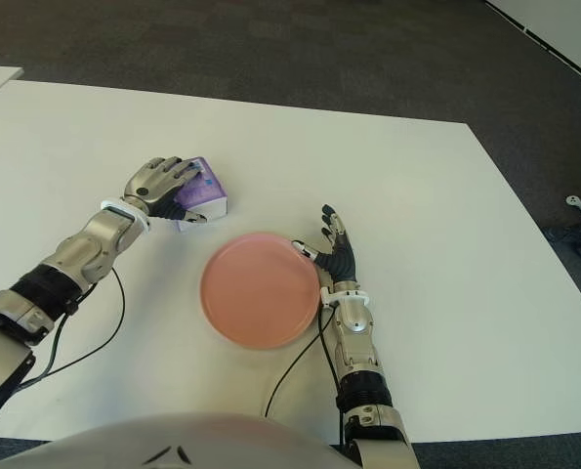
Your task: Put the tissue paper into the plate.
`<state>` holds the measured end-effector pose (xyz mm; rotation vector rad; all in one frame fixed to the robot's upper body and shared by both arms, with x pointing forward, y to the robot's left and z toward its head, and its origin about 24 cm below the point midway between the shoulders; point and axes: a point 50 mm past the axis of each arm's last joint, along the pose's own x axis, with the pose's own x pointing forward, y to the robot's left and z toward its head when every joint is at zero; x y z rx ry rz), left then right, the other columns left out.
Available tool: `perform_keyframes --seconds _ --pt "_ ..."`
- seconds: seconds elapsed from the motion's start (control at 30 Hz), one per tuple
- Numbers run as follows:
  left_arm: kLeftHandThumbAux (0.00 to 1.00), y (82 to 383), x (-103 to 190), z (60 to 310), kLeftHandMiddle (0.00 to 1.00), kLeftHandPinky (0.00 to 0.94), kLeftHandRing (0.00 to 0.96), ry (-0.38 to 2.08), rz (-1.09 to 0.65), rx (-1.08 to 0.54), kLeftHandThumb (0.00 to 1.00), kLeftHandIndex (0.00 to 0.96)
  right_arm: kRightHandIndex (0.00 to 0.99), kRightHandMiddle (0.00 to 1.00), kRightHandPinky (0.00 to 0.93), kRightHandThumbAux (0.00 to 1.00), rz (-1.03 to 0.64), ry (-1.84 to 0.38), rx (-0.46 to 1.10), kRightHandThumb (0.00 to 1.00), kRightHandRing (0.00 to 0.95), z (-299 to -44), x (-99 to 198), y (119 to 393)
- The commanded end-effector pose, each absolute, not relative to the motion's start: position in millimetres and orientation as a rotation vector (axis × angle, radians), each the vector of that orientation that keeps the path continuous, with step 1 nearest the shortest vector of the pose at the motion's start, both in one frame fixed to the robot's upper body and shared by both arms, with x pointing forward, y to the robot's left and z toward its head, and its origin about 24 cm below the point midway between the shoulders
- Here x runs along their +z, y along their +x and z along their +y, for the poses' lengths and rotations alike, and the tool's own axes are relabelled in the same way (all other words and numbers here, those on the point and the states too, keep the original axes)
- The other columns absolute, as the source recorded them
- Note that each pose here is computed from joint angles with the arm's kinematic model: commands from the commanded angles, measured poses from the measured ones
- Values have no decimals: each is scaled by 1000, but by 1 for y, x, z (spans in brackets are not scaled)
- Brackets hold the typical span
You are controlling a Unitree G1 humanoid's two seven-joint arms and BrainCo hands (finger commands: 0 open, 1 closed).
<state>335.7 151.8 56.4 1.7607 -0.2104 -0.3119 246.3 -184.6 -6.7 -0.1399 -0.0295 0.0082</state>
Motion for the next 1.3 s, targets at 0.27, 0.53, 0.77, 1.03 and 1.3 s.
perform_keyframes --seconds 0.27,0.53,0.77,1.03,1.3 --pt "244 333 47 148 0 0 0 1817 -230 -329 0 0 0 0 14 798 153 -108 -1 0 0 -181 -35 226" --pt "237 332 43 148 0 0 0 1859 -251 -319 0 0 0 0 17 803 152 -97 -7 0 0 -180 -33 225" --pt "237 331 32 150 0 0 0 1878 -235 -307 0 0 0 0 16 812 158 -93 -9 0 0 -179 -33 226" --pt "237 328 6 156 0 0 0 1907 -195 -297 0 0 4 6 19 802 154 -87 -5 0 0 -178 -33 225" --pt "256 327 -4 158 0 0 0 1917 -215 -219 0 0 5 7 16 787 166 -88 -2 0 0 -181 -36 225"
